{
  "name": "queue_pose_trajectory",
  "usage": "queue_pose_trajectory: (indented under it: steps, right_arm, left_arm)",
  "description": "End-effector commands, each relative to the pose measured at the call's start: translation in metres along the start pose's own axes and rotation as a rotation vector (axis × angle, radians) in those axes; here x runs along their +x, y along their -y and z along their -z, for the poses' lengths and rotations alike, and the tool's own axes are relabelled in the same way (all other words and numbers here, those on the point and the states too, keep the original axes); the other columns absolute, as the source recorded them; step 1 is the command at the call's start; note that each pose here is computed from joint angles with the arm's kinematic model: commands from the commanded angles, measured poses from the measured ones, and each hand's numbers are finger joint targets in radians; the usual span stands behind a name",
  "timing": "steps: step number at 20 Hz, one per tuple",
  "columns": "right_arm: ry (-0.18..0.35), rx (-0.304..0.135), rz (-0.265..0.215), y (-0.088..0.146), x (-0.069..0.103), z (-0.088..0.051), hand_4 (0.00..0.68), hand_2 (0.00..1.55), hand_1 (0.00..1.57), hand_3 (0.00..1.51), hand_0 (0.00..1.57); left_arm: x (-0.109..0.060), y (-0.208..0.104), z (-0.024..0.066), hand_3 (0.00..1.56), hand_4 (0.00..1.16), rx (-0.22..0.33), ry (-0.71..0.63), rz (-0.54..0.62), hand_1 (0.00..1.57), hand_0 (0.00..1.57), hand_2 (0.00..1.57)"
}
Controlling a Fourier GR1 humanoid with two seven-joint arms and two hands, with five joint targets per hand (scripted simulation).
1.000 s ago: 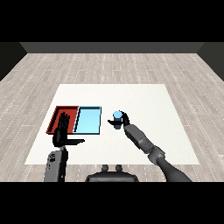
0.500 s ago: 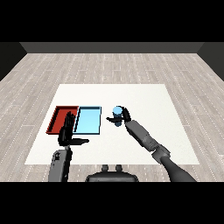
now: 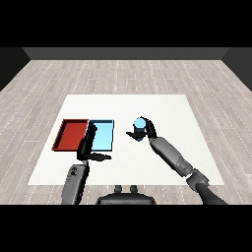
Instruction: Pick the blue can and put it in the blue box
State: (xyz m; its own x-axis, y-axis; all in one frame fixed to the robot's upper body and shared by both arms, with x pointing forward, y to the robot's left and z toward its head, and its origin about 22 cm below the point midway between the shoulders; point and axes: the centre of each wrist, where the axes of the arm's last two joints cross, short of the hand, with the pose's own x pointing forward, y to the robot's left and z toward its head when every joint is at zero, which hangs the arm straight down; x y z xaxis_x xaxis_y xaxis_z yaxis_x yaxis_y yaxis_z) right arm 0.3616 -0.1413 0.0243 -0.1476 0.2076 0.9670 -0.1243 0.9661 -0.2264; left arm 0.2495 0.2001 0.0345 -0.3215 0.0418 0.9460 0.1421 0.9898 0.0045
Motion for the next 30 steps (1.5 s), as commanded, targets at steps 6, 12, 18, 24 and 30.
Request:
queue_pose_trajectory:
  steps: [6,12,18,24,30]
  right_arm:
    - [0.104,-0.013,0.018,0.007,0.046,-0.031,0.596,1.47,1.50,1.40,1.50]
    - [0.123,0.006,0.012,-0.009,0.046,-0.034,0.606,1.47,1.51,1.40,1.51]
    - [0.167,0.021,0.008,-0.008,0.051,-0.039,0.582,1.46,1.50,1.39,1.50]
    - [0.191,-0.019,-0.009,0.002,0.087,-0.035,0.587,1.44,1.46,1.38,1.46]
    - [0.167,0.030,-0.008,-0.016,0.087,-0.028,0.586,1.44,1.45,1.38,1.45]
  left_arm:
    - [-0.012,0.041,0.0244,0.00,0.00,-0.033,-0.030,-0.006,0.00,0.00,0.00]
    - [-0.004,0.062,0.0271,0.00,0.00,-0.083,-0.054,-0.007,0.00,0.00,0.00]
    - [-0.016,0.071,0.0309,0.00,0.00,-0.110,-0.067,-0.062,0.00,0.00,0.00]
    - [-0.010,0.076,0.0164,0.00,0.00,-0.098,-0.080,-0.084,0.00,0.00,0.00]
    - [-0.018,0.074,0.0258,0.00,0.00,-0.108,-0.065,-0.058,0.00,0.00,0.00]
